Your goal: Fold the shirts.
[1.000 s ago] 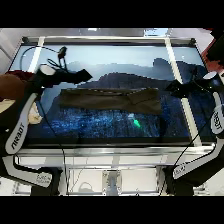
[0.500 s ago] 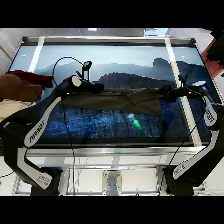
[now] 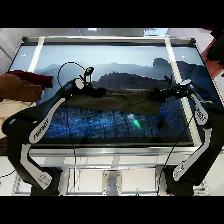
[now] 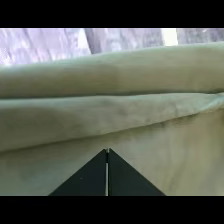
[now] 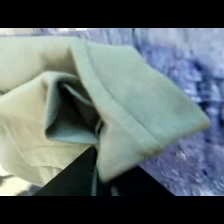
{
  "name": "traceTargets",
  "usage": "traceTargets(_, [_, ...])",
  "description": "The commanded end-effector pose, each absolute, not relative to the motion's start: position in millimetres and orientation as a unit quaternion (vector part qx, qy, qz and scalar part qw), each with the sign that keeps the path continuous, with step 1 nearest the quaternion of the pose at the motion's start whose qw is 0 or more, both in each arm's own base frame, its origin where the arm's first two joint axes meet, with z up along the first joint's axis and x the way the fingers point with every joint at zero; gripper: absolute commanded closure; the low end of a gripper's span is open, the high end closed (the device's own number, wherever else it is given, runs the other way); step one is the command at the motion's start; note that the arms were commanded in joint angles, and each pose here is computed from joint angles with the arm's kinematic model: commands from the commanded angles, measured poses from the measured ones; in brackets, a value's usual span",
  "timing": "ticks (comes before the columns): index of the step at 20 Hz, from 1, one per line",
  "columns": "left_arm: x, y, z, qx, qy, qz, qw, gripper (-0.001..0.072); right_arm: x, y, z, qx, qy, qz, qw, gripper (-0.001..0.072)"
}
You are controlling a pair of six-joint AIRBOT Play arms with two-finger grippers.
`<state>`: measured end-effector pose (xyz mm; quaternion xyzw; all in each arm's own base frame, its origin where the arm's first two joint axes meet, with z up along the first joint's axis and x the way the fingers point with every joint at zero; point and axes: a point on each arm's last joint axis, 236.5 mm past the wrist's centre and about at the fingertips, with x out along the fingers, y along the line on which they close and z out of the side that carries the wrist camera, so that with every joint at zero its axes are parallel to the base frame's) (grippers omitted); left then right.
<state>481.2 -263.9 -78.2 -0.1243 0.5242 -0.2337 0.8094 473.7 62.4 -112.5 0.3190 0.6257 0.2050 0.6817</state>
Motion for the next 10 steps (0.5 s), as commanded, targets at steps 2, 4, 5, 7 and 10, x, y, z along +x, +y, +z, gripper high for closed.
traceTargets(2, [468.6,-264.0,-99.0,-0.134,0.559,-0.225,0.787,0.0697,469.0,90.0,-72.5,0.319,0.623,0.272,0.661,0.0679])
traceTargets(4, [463.4,-264.7,-108.4,-0.141,0.573,-0.22,0.777,0.0697,470.5,91.9,-43.8,0.305,0.612,0.292,0.669,0.068])
traceTargets(5, [458.0,-268.4,-112.7,-0.144,0.582,-0.222,0.769,0.0697,471.8,92.3,-25.6,0.297,0.603,0.3,0.677,0.068])
traceTargets(7, [446.3,-280.5,-119.3,-0.134,0.593,-0.233,0.759,0.0697,473.7,92.2,10.3,0.284,0.587,0.308,0.693,0.068])
traceTargets(10, [433.5,-309.3,-121.5,-0.117,0.588,-0.253,0.759,0.0696,470.0,94.7,63.3,0.264,0.569,0.323,0.709,0.0681])
